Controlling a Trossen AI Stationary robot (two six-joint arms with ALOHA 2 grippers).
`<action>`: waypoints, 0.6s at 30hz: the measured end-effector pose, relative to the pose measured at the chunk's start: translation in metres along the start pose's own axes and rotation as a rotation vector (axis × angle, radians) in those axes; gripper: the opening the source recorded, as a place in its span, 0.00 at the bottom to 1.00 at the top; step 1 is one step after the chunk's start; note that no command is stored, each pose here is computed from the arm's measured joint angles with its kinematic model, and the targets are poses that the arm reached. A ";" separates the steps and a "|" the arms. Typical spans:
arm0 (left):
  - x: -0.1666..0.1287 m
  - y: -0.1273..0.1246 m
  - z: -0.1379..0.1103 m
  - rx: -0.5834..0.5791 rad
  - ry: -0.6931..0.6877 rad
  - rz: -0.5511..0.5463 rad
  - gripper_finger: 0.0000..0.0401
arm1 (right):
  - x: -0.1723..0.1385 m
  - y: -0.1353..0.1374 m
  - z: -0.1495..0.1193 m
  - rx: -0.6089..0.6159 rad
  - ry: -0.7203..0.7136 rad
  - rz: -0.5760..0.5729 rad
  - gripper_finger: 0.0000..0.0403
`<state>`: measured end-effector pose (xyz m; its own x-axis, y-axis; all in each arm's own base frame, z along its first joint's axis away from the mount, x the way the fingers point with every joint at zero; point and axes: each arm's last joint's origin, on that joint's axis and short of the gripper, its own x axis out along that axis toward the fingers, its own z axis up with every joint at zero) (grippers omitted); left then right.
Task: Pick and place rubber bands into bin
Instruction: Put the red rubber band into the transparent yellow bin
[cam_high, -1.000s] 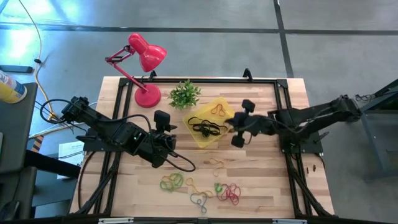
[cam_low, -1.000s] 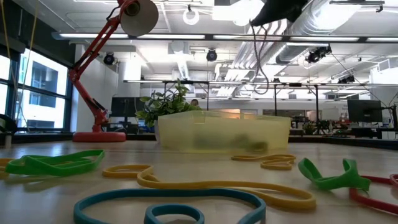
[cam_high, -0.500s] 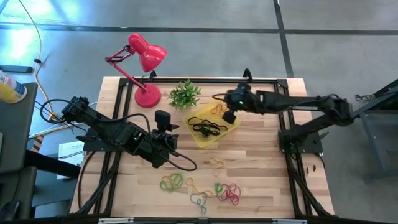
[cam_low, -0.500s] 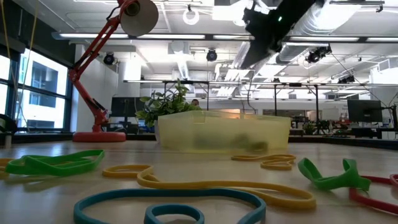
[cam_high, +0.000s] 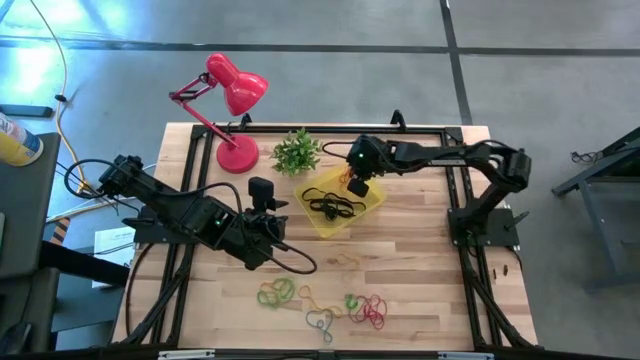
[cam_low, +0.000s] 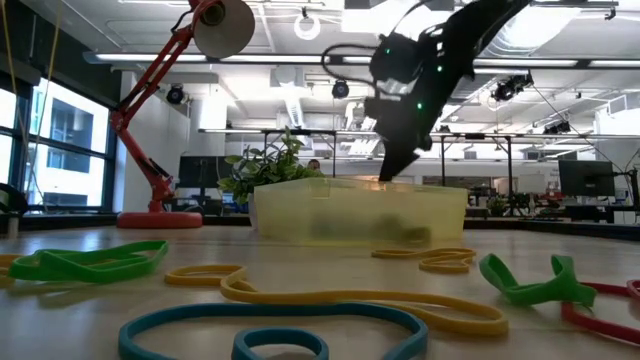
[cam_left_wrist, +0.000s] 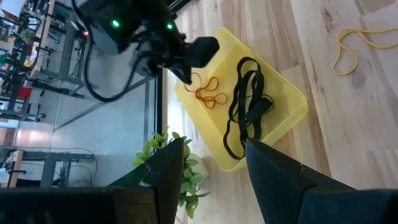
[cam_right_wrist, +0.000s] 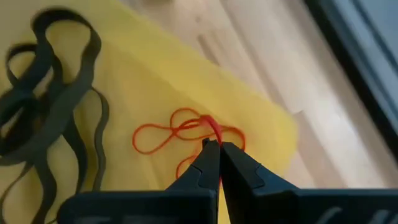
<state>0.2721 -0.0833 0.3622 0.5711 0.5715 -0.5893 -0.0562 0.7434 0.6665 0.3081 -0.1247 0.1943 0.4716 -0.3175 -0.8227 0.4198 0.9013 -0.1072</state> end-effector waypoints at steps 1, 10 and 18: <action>0.000 0.000 0.000 -0.001 0.000 0.000 0.40 | 0.003 0.000 -0.001 0.001 0.007 0.013 0.00; 0.000 0.000 -0.001 -0.003 0.006 0.010 0.40 | 0.011 0.003 -0.003 0.013 0.025 0.152 0.11; 0.000 0.001 -0.001 0.005 0.006 0.023 0.40 | 0.001 0.005 -0.005 0.026 0.050 0.237 0.37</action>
<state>0.2715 -0.0826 0.3623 0.5647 0.5906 -0.5764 -0.0649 0.7281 0.6824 0.3072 -0.1189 0.1901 0.5210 -0.0823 -0.8496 0.3217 0.9409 0.1061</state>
